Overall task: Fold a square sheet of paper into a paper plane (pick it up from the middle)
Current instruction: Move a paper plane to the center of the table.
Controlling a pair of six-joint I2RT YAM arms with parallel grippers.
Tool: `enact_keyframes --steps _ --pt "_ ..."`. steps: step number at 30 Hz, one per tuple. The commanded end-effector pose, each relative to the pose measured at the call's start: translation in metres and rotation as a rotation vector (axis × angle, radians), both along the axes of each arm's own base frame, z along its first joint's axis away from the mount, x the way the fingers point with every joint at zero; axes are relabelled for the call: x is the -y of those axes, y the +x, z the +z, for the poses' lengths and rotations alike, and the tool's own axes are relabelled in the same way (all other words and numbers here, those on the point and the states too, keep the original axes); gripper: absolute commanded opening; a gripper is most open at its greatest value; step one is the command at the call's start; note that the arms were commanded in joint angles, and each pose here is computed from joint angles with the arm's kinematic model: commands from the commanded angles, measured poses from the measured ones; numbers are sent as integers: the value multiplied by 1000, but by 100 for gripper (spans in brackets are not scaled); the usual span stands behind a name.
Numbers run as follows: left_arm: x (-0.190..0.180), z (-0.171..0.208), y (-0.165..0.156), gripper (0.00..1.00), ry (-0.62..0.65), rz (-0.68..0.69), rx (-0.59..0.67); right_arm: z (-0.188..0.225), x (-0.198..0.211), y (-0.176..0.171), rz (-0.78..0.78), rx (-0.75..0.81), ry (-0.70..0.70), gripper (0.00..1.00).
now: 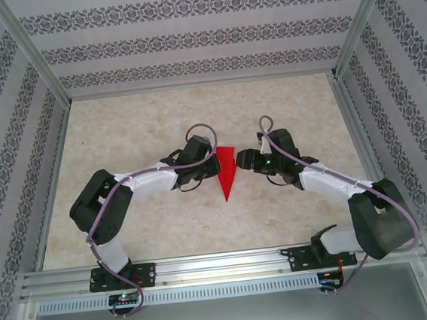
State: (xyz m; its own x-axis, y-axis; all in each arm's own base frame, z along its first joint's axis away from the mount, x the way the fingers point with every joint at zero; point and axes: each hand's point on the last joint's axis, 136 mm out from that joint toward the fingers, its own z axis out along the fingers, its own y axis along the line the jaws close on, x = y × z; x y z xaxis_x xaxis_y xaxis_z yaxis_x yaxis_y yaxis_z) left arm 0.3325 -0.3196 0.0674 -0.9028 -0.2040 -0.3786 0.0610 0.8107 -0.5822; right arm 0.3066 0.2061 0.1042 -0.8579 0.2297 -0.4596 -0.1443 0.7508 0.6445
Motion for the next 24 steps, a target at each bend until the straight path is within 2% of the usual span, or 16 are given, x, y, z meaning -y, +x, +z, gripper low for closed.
enact_keyframes --steps 1,6,14,24 --pt "10 10 12 0 -148 33 36 -2 -13 3 7 -13 -29 50" --pt "1 -3 6 0 -140 47 11 -12 -37 0 74 -39 -58 39" --pt "-14 -20 1 0 -102 73 -14 -39 -41 3 85 -106 -138 38" --pt "-21 -30 -2 0 -74 79 -34 -45 -44 6 132 -124 -191 37"
